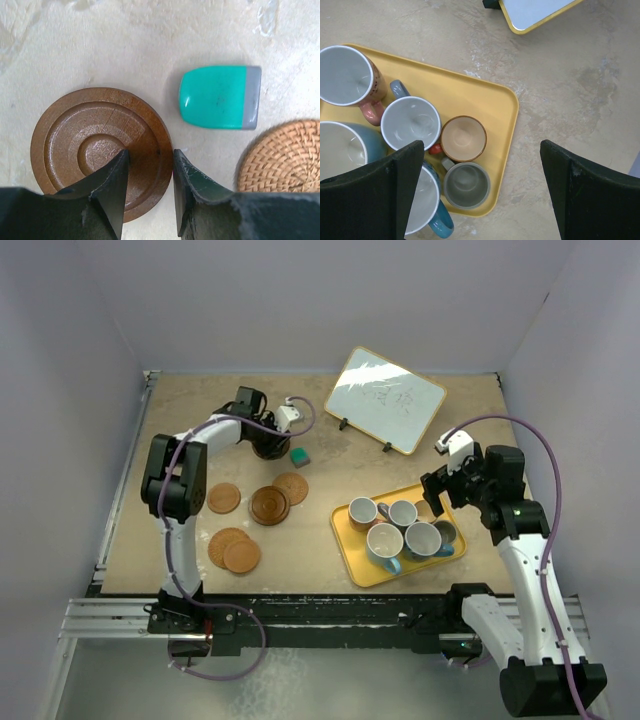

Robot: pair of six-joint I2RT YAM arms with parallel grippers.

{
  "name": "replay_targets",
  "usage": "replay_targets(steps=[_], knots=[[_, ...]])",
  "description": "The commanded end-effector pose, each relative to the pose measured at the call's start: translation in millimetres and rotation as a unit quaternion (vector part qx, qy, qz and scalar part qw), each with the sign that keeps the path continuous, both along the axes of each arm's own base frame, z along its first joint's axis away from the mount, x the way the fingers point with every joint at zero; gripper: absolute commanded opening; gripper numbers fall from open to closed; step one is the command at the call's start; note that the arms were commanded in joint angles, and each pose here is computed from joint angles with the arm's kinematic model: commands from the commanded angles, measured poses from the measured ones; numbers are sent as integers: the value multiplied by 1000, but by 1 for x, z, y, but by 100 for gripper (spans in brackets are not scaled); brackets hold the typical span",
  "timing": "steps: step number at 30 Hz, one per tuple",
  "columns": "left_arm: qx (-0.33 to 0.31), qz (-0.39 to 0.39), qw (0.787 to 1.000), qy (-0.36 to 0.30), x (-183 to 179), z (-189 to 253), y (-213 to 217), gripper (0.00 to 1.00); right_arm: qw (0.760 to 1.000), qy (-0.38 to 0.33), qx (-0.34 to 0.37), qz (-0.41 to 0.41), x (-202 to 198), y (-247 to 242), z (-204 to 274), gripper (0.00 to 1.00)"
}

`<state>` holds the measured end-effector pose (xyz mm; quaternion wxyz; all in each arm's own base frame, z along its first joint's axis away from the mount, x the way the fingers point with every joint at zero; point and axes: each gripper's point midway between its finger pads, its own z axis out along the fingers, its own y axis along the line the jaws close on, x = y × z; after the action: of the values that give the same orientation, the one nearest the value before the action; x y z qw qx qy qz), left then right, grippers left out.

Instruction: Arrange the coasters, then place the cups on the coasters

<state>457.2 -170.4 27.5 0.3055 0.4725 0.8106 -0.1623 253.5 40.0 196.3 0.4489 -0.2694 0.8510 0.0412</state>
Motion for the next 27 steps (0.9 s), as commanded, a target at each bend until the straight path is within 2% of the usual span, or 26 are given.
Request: replay_targets(steps=[1,6,11,15,20,23,27], knots=[[-19,-9,999,38,-11,-6,-25,32,1000,-19,-4,9,3,2,7,100],[-36,-1,999,19,-3,20,-31,34,1000,-19,-2,11,3,2,8,100],[-52,-2,998,-32,-11,72,-29,51,1000,-21,-1,13,2,3,10,100],[-44,-9,997,-55,-33,90,-18,63,1000,-25,-2,13,1,3,12,100],[-14,-51,997,-60,-78,77,-1,73,1000,-24,0,15,0,4,11,100],[11,-80,995,-50,-108,58,10,74,1000,-25,-2,15,1,3,12,100],[38,-88,995,-34,-125,35,21,74,1000,-26,-3,13,1,2,12,100]])
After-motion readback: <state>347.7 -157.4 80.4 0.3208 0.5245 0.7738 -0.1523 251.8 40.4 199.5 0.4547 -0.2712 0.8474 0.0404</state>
